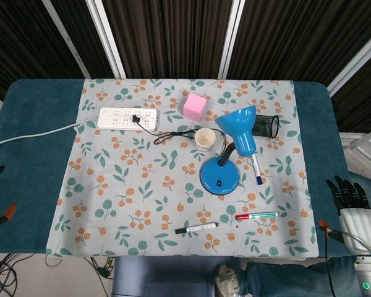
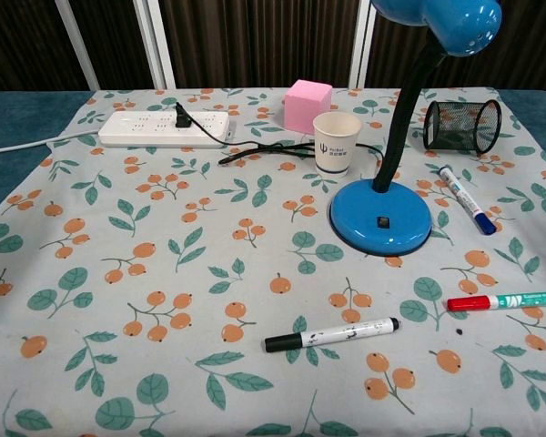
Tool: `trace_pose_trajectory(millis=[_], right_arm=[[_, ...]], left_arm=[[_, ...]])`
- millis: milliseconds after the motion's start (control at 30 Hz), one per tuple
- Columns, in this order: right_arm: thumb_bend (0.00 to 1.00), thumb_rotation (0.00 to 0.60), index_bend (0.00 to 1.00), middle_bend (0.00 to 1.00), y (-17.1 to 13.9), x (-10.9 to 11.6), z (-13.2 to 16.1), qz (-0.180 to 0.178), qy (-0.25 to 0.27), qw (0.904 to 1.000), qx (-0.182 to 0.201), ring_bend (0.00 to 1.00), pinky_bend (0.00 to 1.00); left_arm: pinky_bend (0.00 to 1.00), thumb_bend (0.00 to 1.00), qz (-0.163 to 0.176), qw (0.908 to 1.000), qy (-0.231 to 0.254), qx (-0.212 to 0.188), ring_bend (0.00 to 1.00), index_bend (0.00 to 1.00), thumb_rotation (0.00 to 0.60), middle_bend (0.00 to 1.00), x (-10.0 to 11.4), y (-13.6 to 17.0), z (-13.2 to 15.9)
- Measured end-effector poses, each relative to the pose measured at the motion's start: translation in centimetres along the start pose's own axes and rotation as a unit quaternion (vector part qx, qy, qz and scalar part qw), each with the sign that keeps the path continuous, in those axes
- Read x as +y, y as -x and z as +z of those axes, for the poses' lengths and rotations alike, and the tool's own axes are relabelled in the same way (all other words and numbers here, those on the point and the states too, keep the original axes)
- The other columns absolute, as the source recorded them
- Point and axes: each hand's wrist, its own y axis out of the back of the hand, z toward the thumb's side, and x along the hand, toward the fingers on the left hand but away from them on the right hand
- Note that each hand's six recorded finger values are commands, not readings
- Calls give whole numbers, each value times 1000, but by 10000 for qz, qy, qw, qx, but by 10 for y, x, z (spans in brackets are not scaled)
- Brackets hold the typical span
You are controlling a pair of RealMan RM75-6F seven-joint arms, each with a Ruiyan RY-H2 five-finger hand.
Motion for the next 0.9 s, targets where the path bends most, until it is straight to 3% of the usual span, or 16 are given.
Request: trace_pose_trajectory(millis=[100,200,300,367,533,733,900], right_arm=[[266,600,0,17,-1,-1,2,44,36,10000,51,24,20],[266,600,1,41,-2,-3,6,109,58,9998,124,94,88],[339,600,13,144,-1,-6,10,194,141,9994,252,234,188],[467,600,27,233,0,-9,12,286,228,9988,334,339,253],[525,600,34,414,15,-21,21,597,297,9959,605,532,372],[664,600,34,567,42,-35,51,904,266,9888,1156,655,480],[708,600,34,632,52,-48,81,1250,342,9811,1439,699,549]], left_arm=[[83,279,23,10000,-2,2,0,80,600,56,1,0,0],[83,279,33,10000,16,19,0,80,600,56,1,0,-1],[83,279,31,10000,18,57,0,80,600,56,2,0,-3],[81,279,36,10000,15,79,0,80,600,56,2,-1,-4],[70,280,40,10000,14,90,0,80,600,56,2,-2,-4],[69,279,85,9999,9,139,0,77,600,56,3,-2,-6],[70,279,43,9999,5,149,0,75,600,56,1,-2,-6]])
